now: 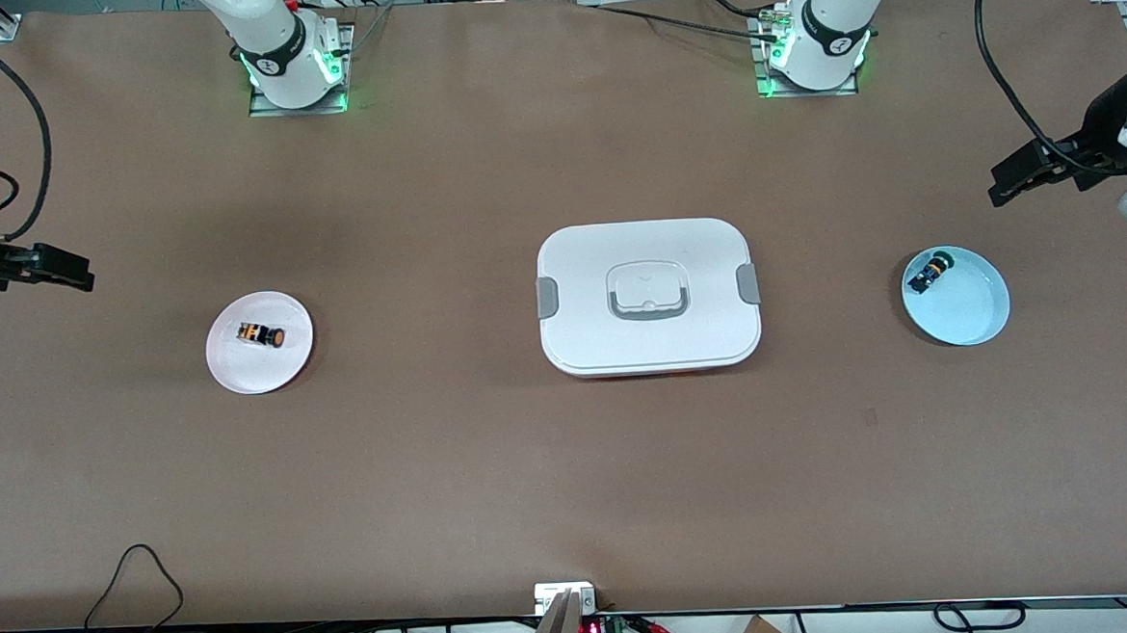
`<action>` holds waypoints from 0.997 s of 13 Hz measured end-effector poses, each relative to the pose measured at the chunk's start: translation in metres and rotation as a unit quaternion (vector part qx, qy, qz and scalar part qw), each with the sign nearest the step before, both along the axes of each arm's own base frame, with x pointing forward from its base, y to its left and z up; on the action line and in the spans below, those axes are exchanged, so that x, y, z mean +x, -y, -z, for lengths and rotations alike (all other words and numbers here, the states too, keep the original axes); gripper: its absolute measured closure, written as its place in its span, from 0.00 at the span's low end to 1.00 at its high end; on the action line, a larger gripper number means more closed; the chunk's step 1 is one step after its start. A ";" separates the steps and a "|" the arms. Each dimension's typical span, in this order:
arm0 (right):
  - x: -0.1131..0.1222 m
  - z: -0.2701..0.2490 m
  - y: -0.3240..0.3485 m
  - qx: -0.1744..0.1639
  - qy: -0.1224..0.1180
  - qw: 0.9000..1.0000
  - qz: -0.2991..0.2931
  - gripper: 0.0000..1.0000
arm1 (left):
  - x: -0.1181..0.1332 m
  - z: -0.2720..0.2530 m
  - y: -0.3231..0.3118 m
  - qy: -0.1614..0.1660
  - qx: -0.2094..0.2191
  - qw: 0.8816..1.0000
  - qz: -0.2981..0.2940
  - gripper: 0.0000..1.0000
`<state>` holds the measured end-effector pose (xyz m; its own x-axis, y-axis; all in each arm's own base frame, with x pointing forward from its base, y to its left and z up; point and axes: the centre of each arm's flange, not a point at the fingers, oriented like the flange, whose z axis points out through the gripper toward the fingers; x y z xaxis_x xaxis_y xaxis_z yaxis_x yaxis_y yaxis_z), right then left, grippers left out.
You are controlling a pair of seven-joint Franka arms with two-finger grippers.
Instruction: Transfer orange switch to right arm and place
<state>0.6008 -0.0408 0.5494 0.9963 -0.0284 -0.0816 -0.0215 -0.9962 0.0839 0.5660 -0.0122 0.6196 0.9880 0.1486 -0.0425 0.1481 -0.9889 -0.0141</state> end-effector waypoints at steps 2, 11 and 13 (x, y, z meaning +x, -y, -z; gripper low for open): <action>-0.012 -0.002 -0.002 0.008 0.005 1.000 0.000 0.00 | 0.001 -0.002 0.001 0.002 0.000 1.000 0.000 0.00; -0.026 -0.020 0.008 0.040 0.022 0.999 0.019 0.00 | 0.011 0.001 -0.009 0.013 -0.002 1.000 0.014 0.00; -0.026 -0.021 0.009 0.043 0.023 0.998 0.026 0.00 | 0.012 -0.002 -0.014 0.016 -0.003 0.999 0.028 0.00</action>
